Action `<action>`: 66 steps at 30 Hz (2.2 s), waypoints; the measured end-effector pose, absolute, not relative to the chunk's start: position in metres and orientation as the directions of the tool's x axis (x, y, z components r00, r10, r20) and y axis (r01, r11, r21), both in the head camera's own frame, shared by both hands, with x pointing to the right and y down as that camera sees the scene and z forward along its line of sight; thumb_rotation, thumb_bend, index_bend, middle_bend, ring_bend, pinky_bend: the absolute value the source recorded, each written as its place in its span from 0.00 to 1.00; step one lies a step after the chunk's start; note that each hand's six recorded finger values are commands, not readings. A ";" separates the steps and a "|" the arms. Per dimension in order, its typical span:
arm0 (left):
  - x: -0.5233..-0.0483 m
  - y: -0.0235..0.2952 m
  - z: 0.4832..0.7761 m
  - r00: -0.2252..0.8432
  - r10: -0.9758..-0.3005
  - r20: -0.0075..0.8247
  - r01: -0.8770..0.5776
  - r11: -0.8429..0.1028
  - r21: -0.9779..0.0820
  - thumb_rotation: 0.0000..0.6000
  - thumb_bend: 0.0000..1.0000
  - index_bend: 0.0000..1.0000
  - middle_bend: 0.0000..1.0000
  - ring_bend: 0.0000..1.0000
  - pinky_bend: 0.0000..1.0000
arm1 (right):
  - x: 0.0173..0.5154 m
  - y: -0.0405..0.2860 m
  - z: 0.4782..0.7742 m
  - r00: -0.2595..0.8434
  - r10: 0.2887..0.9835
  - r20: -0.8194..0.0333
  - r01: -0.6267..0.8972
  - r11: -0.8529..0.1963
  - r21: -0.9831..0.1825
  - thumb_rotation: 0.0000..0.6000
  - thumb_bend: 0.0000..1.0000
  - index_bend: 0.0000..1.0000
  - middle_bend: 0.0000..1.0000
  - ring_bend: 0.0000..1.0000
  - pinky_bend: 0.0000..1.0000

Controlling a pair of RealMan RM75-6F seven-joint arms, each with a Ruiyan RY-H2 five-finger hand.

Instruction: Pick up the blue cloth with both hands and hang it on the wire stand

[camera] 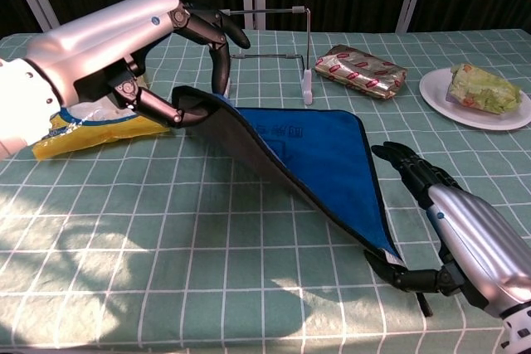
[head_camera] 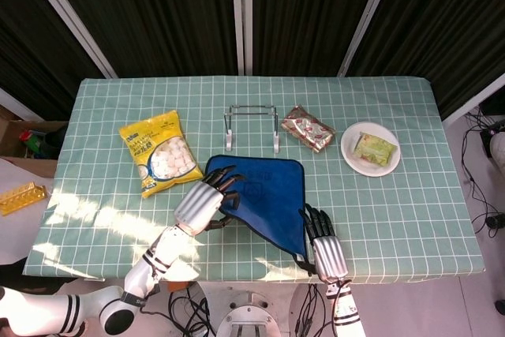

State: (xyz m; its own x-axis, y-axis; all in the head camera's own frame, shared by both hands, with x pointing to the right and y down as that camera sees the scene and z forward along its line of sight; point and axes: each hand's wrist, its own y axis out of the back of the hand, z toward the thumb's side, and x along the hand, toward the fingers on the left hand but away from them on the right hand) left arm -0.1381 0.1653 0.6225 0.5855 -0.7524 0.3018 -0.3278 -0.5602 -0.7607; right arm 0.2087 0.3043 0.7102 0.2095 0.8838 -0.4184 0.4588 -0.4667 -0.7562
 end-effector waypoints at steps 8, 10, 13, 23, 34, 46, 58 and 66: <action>-0.141 0.168 0.625 0.584 -0.752 0.307 -0.337 -0.568 -0.751 1.00 0.48 0.83 0.21 0.07 0.18 | 0.222 0.302 0.710 0.173 0.899 -0.403 0.478 -0.435 -0.764 1.00 0.50 0.73 0.00 0.00 0.00; -0.141 0.168 0.625 0.582 -0.753 0.306 -0.341 -0.568 -0.749 1.00 0.48 0.83 0.21 0.07 0.18 | 0.222 0.300 0.708 0.171 0.900 -0.401 0.489 -0.431 -0.759 1.00 0.53 0.85 0.00 0.00 0.00; -0.144 0.167 0.625 0.577 -0.757 0.307 -0.350 -0.569 -0.744 1.00 0.48 0.83 0.21 0.07 0.18 | 0.221 0.296 0.706 0.165 0.905 -0.393 0.515 -0.419 -0.748 1.00 0.56 0.98 0.02 0.00 0.00; -0.153 0.156 0.627 0.538 -0.784 0.309 -0.429 -0.571 -0.700 1.00 0.48 0.83 0.21 0.07 0.18 | 0.222 0.262 0.691 0.135 0.922 -0.362 0.579 -0.370 -0.727 1.00 0.58 1.00 0.05 0.00 0.00; -0.184 0.122 0.635 0.403 -0.846 0.349 -0.606 -0.533 -0.590 1.00 0.49 0.83 0.20 0.07 0.18 | 0.216 0.185 0.655 0.148 0.934 -0.325 0.508 -0.353 -0.786 1.00 0.58 1.00 0.06 0.00 0.00; -0.210 0.073 0.654 0.274 -0.848 0.453 -0.722 -0.493 -0.485 1.00 0.49 0.84 0.20 0.07 0.17 | 0.190 0.082 0.634 0.177 0.928 -0.329 0.384 -0.373 -0.845 1.00 0.55 1.00 0.10 0.00 0.00; -0.201 0.010 0.645 0.266 -0.851 0.452 -0.701 -0.493 -0.516 1.00 0.49 0.85 0.20 0.07 0.17 | 0.169 0.006 0.624 0.170 0.933 -0.319 0.302 -0.357 -0.884 1.00 0.53 1.00 0.10 0.00 0.00; -0.194 -0.039 0.633 0.229 -0.868 0.440 -0.702 -0.461 -0.543 1.00 0.49 0.85 0.20 0.07 0.17 | 0.156 -0.033 0.622 0.148 0.943 -0.297 0.266 -0.327 -0.907 1.00 0.53 1.00 0.10 0.00 0.00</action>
